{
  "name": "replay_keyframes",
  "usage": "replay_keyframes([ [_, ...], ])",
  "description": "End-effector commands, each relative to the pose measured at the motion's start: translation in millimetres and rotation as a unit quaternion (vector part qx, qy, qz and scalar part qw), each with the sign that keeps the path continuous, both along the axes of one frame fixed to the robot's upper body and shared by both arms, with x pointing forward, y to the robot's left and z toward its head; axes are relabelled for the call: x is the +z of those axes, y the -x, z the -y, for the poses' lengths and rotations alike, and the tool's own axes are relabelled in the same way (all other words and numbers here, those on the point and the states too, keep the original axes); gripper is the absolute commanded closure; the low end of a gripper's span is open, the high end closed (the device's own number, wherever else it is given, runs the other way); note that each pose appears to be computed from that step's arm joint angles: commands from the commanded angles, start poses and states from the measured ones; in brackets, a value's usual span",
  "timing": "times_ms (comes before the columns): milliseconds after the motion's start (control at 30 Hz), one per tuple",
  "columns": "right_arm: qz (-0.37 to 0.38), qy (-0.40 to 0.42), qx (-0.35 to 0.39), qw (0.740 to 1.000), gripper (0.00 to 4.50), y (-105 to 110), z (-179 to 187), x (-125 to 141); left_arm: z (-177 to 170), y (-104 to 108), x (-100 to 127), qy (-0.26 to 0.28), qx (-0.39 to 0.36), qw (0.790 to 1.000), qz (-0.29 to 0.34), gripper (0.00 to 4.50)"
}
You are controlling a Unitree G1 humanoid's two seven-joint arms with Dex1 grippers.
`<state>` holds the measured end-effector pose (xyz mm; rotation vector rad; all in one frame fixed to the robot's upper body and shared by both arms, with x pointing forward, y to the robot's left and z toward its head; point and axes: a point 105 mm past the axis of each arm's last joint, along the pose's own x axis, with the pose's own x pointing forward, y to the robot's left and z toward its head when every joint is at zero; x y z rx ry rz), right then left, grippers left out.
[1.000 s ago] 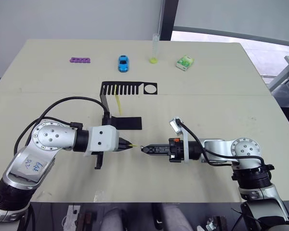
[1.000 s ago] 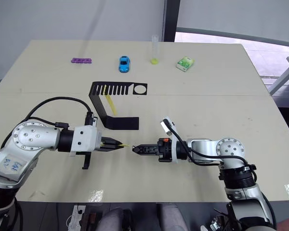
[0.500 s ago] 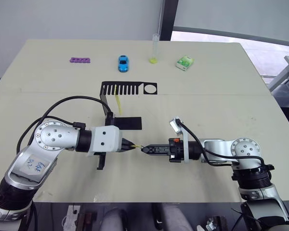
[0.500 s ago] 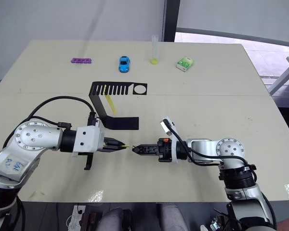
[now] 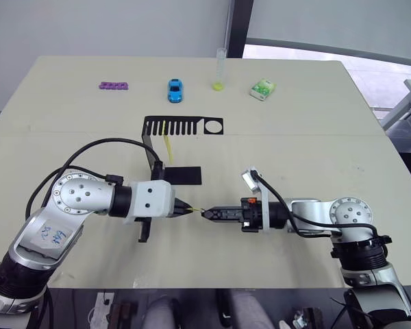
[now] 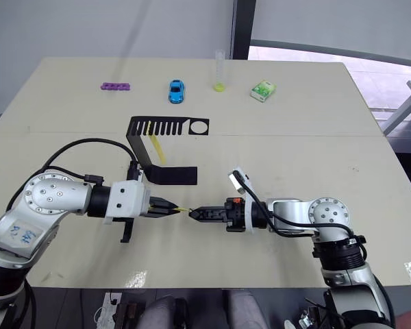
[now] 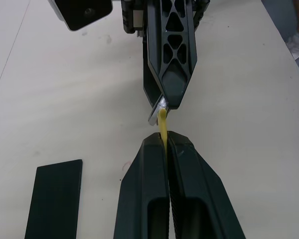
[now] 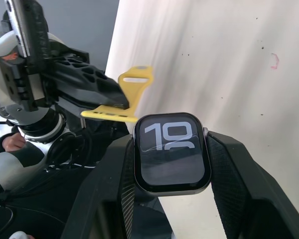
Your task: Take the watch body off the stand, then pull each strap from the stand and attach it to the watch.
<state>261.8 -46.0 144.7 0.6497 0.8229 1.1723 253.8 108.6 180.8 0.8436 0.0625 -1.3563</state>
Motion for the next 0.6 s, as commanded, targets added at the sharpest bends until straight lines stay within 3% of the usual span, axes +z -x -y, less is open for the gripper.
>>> replay_keyframes([
  [33, 0.011, -0.010, 0.011, 1.000, 2.90, 5.9, -3.6, 7.1, -0.1, 0.9, 3.5, -0.002, -0.001, 1.000, 0.015, 4.50],
  [600, 0.009, -0.012, 0.009, 1.000, 2.90, 6.0, -4.2, 7.2, 7.1, 0.9, 2.7, 0.005, -0.010, 1.000, 0.014, 4.50],
])
